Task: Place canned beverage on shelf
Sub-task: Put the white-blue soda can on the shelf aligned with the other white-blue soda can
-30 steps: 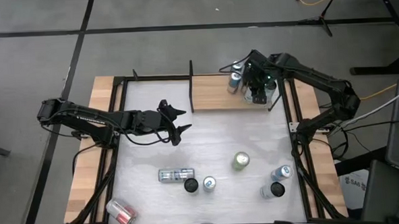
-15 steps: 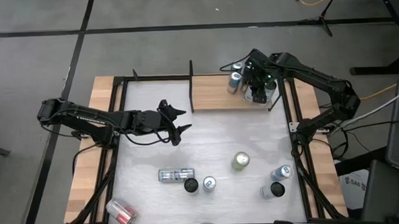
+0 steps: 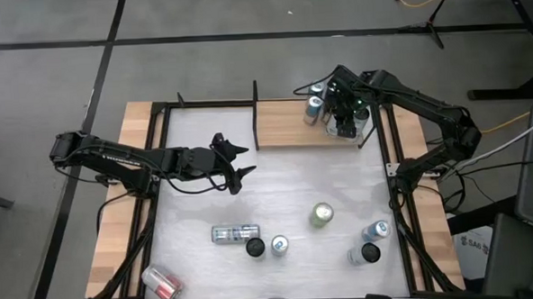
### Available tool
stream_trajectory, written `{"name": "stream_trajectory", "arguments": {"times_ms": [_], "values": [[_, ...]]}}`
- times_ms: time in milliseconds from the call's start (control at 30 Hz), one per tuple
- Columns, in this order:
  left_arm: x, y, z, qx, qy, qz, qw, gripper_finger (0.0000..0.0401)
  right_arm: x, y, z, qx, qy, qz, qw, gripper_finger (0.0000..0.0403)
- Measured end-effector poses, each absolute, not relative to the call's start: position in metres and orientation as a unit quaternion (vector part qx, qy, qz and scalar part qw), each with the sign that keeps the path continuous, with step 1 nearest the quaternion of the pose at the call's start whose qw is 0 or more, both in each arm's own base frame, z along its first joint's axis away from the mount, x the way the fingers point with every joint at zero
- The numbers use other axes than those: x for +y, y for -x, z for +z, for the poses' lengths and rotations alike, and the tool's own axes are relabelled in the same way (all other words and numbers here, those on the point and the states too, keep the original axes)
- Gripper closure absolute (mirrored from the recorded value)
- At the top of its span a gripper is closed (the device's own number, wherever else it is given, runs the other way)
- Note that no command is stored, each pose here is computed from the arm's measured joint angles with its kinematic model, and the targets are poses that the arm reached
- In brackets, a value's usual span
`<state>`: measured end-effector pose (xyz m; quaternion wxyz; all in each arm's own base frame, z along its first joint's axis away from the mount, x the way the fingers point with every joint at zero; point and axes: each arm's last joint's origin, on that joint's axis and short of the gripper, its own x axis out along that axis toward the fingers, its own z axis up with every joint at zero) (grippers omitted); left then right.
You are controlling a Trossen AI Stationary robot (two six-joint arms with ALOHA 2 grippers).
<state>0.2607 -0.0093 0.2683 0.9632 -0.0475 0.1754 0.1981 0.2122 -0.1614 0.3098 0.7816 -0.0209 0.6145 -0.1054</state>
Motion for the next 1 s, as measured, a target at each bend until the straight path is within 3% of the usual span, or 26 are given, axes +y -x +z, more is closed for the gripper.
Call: {"name": "stream_trajectory", "arguments": {"times_ms": [1000], "values": [[-0.0094, -0.2607, 0.2683, 0.175, 0.047, 0.198, 0.963, 0.0118, -0.1612, -0.2124, 0.3098, 0.613, 0.019, -0.102, 0.784, 0.0113]]}}
